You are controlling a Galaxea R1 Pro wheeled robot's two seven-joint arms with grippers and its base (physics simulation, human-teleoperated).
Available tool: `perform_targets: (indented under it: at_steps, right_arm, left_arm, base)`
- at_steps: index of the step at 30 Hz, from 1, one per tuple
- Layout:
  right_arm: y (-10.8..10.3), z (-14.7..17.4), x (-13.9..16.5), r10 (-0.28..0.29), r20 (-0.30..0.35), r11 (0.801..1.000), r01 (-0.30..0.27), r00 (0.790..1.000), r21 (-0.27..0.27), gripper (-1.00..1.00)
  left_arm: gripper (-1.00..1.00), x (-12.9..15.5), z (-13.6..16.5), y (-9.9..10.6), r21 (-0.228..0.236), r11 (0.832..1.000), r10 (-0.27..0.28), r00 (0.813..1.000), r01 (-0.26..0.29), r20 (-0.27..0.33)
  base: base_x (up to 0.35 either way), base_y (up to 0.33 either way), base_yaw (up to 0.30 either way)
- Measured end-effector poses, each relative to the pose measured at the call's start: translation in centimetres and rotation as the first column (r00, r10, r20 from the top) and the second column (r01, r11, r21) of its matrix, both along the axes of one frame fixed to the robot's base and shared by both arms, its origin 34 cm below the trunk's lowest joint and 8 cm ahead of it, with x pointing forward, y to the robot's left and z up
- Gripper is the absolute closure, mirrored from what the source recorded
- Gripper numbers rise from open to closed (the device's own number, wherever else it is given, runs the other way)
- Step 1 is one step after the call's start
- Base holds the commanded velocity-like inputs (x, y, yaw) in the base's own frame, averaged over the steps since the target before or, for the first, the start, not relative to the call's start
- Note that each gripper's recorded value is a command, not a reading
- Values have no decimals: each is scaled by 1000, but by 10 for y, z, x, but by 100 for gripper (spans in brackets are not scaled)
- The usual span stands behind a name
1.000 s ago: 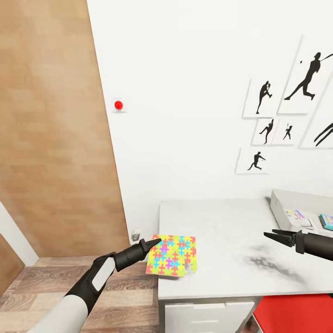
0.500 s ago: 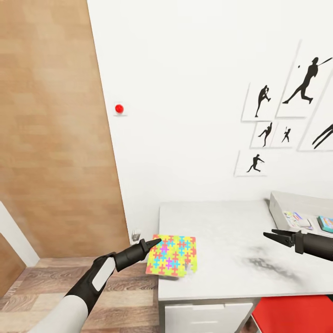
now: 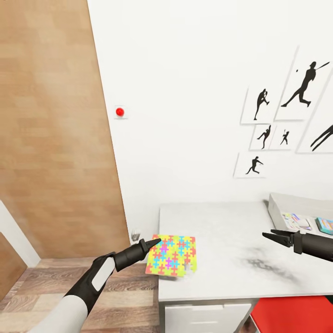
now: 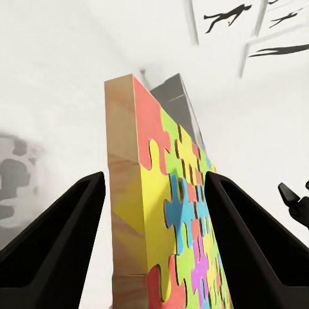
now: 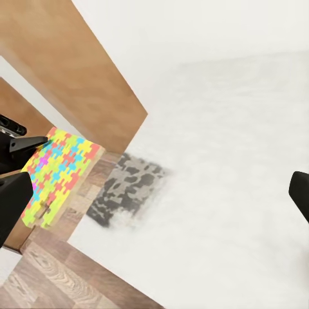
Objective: Put all the toys in the child's room - the three board games (two on the bed and one on the table), the two jigsaw puzzles on the table, and the tennis ball on the table - inside the toy box on the table in the child's room.
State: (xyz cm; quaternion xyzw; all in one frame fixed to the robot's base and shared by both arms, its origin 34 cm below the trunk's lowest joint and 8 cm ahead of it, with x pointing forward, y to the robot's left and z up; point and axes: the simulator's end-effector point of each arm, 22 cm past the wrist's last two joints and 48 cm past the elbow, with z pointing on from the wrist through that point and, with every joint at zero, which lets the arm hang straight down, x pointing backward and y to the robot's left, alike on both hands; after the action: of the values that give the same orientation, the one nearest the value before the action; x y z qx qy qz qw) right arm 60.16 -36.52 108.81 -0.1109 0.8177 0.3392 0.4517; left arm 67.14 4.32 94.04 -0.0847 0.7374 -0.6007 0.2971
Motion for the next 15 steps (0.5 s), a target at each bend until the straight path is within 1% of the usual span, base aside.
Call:
perform_targets:
  at_steps: [6,15]
  right_arm:
    - [0,5,-1,-2,-2,1000,2,1000,-3,-100]
    - [5,0,-3,-8,-23,1000,7,1000,-27,-100]
  left_arm:
    - [100,-2,7,1,-1,1000,0,1000,0,2]
    - [100,-5,15,1,-2,1000,0,1000,0,3]
  base:
    - [0,0,0]
    - [0,0,0]
